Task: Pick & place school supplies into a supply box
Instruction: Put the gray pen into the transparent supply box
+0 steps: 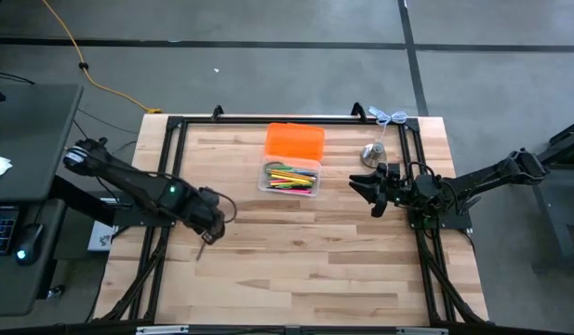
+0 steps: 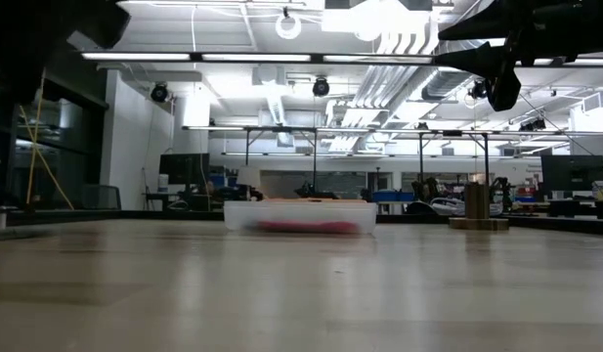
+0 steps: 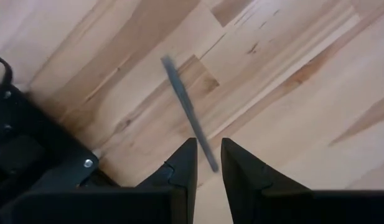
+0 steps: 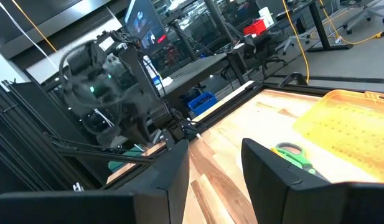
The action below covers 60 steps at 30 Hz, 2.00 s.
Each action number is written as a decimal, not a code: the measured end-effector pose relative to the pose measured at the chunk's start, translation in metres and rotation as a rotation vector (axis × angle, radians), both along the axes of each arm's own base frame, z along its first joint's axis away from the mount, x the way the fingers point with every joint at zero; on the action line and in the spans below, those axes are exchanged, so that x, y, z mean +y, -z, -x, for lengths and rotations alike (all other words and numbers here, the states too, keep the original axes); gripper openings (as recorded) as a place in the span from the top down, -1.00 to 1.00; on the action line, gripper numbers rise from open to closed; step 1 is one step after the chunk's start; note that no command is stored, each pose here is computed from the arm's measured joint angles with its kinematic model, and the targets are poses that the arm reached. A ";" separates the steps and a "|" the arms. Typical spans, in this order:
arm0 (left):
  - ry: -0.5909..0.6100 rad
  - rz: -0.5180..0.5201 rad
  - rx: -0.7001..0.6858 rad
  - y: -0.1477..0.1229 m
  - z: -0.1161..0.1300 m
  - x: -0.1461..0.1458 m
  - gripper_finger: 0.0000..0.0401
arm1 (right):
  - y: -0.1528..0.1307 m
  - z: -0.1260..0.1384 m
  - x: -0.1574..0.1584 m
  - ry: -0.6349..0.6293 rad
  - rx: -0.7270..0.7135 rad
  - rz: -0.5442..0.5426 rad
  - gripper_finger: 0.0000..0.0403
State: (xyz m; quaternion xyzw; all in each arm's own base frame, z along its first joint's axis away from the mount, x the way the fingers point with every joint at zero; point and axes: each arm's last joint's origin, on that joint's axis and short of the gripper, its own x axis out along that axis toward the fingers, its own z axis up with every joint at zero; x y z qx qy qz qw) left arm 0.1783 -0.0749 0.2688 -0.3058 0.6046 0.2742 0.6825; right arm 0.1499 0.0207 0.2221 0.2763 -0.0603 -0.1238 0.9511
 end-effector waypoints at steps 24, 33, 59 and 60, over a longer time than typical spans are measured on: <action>-0.020 0.010 0.006 0.068 0.007 -0.001 -0.25 | 0.009 0.003 0.000 -0.014 0.089 -0.040 0.38; -0.016 0.018 -0.003 0.078 0.008 -0.001 -0.27 | 0.001 0.022 -0.004 -0.026 0.052 -0.018 0.38; -0.056 0.105 -0.067 0.124 0.017 0.002 -0.27 | -0.003 0.049 -0.012 0.008 0.024 -0.007 0.38; -0.062 0.105 -0.065 0.126 0.018 0.002 -0.27 | -0.003 0.049 -0.012 0.008 0.024 -0.007 0.38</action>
